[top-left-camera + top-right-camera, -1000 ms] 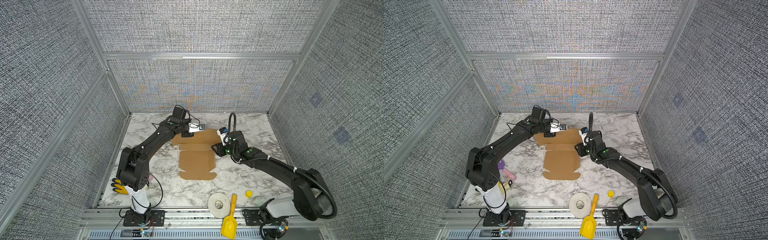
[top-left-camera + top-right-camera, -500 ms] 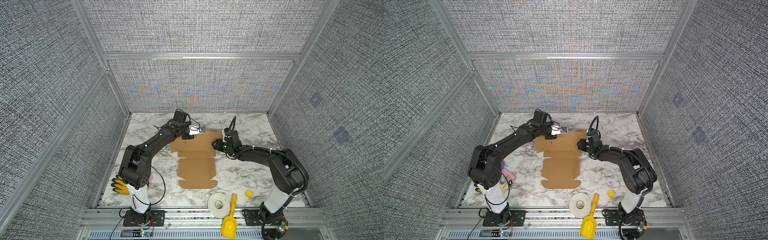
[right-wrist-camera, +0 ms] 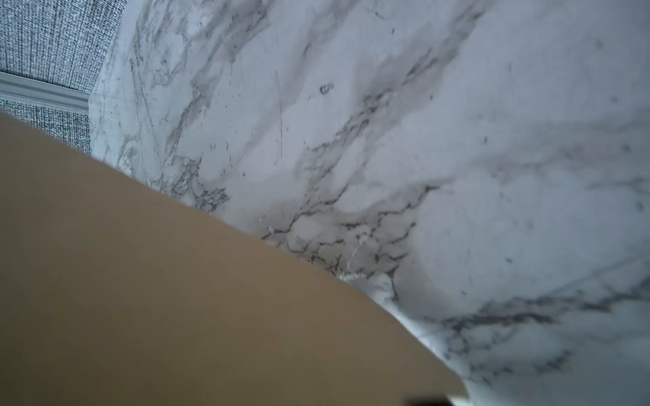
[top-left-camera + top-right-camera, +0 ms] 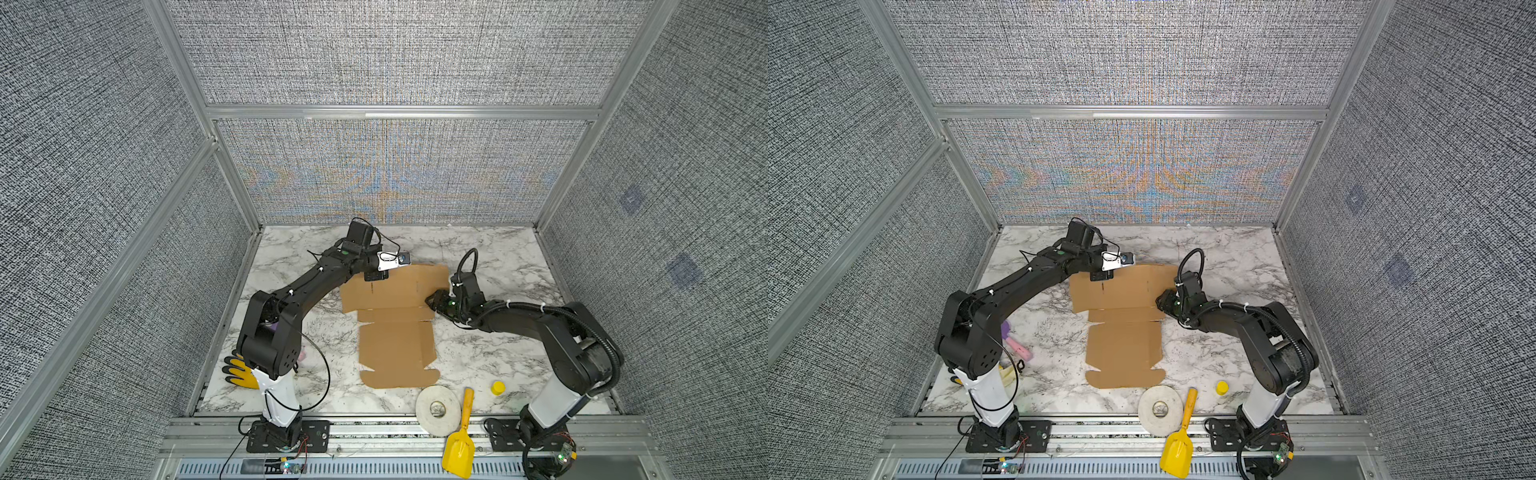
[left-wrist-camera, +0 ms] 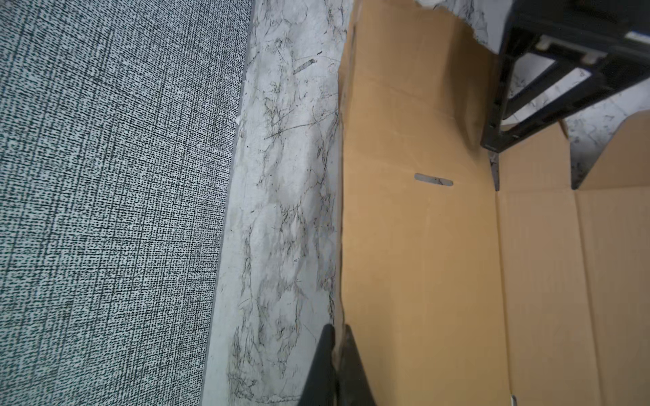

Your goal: Fold the paper box

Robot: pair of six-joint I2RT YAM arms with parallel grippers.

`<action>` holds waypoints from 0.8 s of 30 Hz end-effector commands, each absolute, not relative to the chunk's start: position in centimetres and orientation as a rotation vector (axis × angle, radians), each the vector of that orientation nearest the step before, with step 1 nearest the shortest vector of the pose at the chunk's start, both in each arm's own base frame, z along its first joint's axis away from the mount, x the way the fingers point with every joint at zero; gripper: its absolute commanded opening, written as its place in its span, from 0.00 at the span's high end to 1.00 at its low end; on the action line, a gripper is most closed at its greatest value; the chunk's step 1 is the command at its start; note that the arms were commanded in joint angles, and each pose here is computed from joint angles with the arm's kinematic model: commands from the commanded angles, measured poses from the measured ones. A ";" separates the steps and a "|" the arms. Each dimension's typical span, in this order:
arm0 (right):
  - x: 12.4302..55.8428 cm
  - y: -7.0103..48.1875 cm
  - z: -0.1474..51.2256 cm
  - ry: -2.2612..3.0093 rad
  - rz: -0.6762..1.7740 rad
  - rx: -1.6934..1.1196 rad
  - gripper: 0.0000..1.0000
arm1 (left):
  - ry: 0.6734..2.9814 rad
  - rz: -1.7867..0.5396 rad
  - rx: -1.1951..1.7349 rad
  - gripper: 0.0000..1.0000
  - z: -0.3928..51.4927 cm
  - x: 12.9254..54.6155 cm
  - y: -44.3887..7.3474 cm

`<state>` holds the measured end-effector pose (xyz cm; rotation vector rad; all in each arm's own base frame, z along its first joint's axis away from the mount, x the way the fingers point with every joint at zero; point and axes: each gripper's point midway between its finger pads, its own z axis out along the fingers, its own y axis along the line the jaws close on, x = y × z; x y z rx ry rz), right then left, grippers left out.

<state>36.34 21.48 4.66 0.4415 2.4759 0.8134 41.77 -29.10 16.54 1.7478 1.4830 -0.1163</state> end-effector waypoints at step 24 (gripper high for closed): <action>35.6 23.4 7.0 2.394 0.831 0.392 0.57 | 1.598 -0.150 1.665 1.00 16.7 41.8 -29.2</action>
